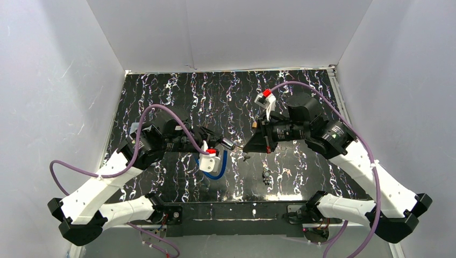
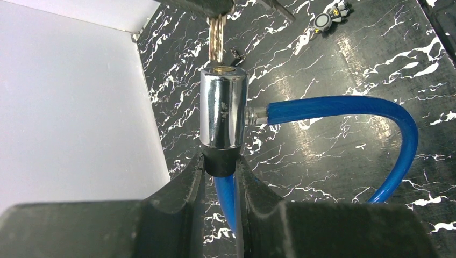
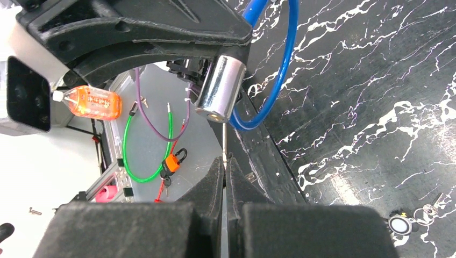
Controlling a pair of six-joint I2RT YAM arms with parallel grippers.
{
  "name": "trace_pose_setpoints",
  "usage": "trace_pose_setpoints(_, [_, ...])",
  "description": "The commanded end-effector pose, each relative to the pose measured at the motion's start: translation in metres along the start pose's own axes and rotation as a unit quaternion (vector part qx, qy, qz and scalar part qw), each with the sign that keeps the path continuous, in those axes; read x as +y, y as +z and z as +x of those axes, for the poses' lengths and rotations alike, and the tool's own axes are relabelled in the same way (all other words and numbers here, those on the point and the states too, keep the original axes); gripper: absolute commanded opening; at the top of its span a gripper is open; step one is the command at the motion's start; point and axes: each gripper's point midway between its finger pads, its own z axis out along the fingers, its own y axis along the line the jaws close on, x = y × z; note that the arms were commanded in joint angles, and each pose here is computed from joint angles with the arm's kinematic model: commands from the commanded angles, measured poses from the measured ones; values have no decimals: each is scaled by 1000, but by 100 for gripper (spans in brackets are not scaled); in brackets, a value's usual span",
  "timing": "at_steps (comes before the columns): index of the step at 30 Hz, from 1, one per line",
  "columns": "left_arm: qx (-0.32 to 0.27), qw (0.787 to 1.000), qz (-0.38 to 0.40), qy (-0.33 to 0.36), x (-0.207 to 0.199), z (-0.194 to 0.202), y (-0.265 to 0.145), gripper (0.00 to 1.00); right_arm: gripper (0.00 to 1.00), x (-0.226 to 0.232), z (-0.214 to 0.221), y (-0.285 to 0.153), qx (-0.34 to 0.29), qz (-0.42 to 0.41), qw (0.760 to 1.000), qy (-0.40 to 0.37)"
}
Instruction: Unlock with the key
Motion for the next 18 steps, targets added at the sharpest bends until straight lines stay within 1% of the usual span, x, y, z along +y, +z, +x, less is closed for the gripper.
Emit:
trace_pose_setpoints(1, [-5,1000,-20,15,10,-5,-3,0,1,7,-4,-9,-20,-8,1000,-21])
trace_pose_setpoints(18, [-6,1000,-23,17,15,-7,-2,0,1,9,-7,0,-13,-26,999,-16])
